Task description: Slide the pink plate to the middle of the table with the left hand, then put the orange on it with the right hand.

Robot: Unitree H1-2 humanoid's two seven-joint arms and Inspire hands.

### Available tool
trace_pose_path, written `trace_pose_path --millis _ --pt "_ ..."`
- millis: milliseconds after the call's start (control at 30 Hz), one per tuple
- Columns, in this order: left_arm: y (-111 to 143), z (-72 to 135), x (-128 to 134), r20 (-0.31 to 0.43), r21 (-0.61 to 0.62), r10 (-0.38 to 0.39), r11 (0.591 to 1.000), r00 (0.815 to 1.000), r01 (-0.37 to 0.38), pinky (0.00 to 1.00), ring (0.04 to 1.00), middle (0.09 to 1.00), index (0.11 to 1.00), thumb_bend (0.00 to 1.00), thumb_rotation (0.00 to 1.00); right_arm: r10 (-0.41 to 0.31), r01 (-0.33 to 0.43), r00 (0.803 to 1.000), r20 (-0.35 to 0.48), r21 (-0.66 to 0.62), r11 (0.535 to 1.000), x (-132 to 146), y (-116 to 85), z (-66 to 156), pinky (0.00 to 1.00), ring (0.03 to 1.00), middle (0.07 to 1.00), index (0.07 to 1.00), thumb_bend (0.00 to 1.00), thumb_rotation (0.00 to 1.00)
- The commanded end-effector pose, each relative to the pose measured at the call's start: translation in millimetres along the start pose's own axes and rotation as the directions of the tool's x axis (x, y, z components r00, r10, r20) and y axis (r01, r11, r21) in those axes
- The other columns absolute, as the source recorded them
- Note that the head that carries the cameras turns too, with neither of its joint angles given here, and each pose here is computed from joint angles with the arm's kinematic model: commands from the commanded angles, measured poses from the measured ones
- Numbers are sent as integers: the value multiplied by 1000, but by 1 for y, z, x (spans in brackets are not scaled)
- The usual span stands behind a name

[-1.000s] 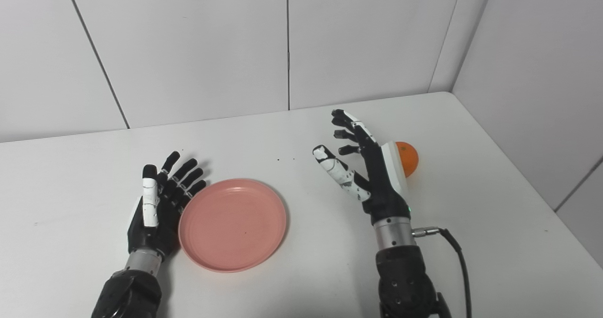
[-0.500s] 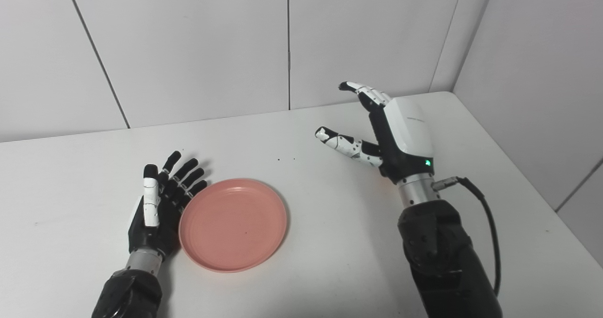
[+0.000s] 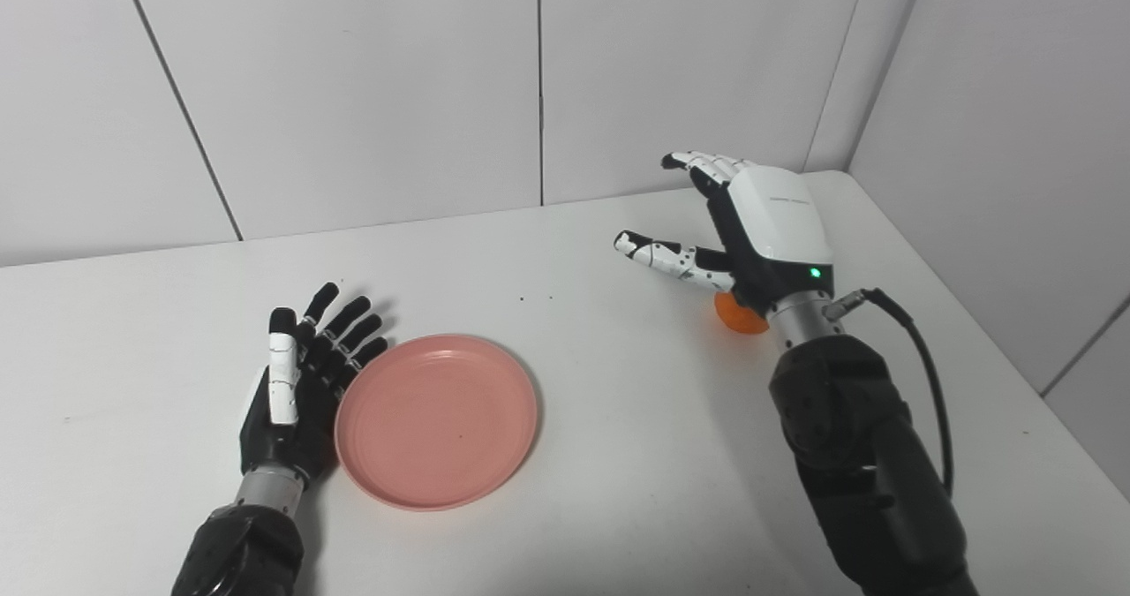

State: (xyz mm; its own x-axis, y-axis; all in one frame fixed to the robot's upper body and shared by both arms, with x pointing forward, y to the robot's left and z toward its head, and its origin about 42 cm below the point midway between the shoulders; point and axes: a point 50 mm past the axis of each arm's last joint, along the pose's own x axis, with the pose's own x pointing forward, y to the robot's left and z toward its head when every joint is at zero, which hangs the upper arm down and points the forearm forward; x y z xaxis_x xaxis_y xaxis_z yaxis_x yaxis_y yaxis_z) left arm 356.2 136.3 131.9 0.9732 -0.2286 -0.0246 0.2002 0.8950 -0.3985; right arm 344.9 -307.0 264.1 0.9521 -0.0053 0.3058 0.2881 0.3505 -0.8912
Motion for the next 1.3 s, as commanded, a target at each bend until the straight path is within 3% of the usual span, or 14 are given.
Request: trace_pose_path --millis 0,500,800,1267 --pt "6 -16 -7 -82 2 38 999 996 -38 804 823 833 906 903 819 -76 76 997 4 -29 997 12 -19 -3 899 841 821 774 855 986" --pt "7 -19 -11 -90 2 38 999 995 -38 791 822 827 908 906 816 7 -17 992 -128 -80 997 20 12 -57 835 825 808 772 860 946" --pt "6 -19 -13 -94 -1 36 999 995 -36 789 817 816 903 900 810 52 -68 983 -176 -86 994 15 27 -69 822 829 809 774 858 927" --pt "3 -20 -13 -97 1 29 1000 995 -29 791 815 809 910 904 810 60 -78 982 -180 -96 992 27 31 -65 835 825 812 773 856 918"
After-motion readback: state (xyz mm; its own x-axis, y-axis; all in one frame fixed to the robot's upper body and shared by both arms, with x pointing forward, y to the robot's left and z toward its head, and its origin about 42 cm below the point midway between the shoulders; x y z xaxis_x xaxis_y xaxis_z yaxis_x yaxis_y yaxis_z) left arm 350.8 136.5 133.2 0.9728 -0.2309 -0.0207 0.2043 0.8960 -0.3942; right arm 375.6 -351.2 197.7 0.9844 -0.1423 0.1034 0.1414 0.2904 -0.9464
